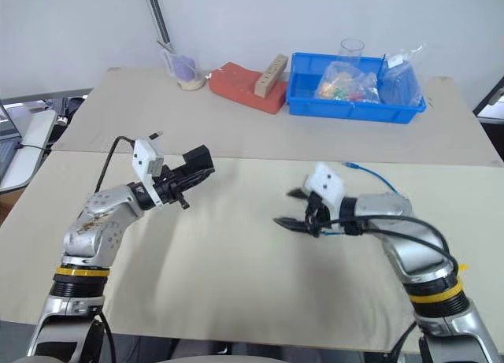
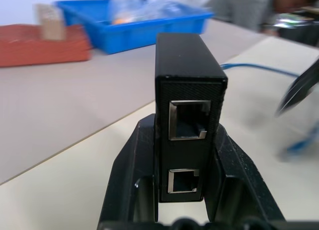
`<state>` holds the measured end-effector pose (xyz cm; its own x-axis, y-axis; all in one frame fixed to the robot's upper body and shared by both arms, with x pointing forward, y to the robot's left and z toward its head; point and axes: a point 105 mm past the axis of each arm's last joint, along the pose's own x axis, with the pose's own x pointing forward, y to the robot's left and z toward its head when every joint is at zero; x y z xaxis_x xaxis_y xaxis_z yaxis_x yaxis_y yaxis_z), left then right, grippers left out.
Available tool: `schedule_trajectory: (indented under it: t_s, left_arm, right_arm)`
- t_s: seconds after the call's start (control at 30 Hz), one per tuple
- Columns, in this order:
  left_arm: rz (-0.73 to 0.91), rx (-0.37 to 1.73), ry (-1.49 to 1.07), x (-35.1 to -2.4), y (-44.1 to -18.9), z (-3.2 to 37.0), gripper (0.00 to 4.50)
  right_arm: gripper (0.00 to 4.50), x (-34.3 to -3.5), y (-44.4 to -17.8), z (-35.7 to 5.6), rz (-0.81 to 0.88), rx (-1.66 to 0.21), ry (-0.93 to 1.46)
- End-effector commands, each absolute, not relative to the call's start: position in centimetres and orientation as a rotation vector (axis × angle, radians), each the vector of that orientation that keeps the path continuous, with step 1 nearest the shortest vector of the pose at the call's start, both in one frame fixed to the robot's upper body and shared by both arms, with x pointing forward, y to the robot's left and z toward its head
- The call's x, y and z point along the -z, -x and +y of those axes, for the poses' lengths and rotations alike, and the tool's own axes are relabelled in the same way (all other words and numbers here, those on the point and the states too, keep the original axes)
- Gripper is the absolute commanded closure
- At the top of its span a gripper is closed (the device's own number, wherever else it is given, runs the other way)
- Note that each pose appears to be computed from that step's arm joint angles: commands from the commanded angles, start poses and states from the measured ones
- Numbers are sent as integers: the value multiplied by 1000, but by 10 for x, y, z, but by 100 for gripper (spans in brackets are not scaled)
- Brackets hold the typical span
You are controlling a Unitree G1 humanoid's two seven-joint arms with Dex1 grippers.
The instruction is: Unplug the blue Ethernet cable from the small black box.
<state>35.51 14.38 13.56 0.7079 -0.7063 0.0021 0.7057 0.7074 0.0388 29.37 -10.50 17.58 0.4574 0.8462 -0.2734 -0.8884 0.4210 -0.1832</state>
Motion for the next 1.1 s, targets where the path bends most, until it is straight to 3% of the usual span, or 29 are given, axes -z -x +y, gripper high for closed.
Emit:
schedule_trajectory:
  t_s: [0.03, 0.53, 0.57, 0.63, 0.77, 0.9, 1.1]
  left_arm:
    - [-91, 693, -74, -137, -371, 148, 389]
    - [-79, 589, -76, -90, -393, 141, 389]
    - [-73, 595, -68, -89, -393, 141, 287]
    - [-70, 595, -65, -88, -394, 142, 214]
    - [-63, 595, -48, -89, -392, 148, 18]
    - [-52, 623, -40, -92, -380, 155, 3]
    - [50, 691, -173, -121, -328, 188, 3]
  right_arm:
    - [3, -217, -283, -88, 46, -1100, 214]
    - [3, -216, -295, -92, 39, -936, 261]
    - [0, -217, -297, -93, 36, -928, 265]
    - [0, -218, -299, -94, 33, -919, 269]
    - [0, -218, -302, -94, 32, -924, 279]
    - [0, -216, -304, -95, 30, -927, 281]
    - [0, -202, -297, -111, 46, -950, 328]
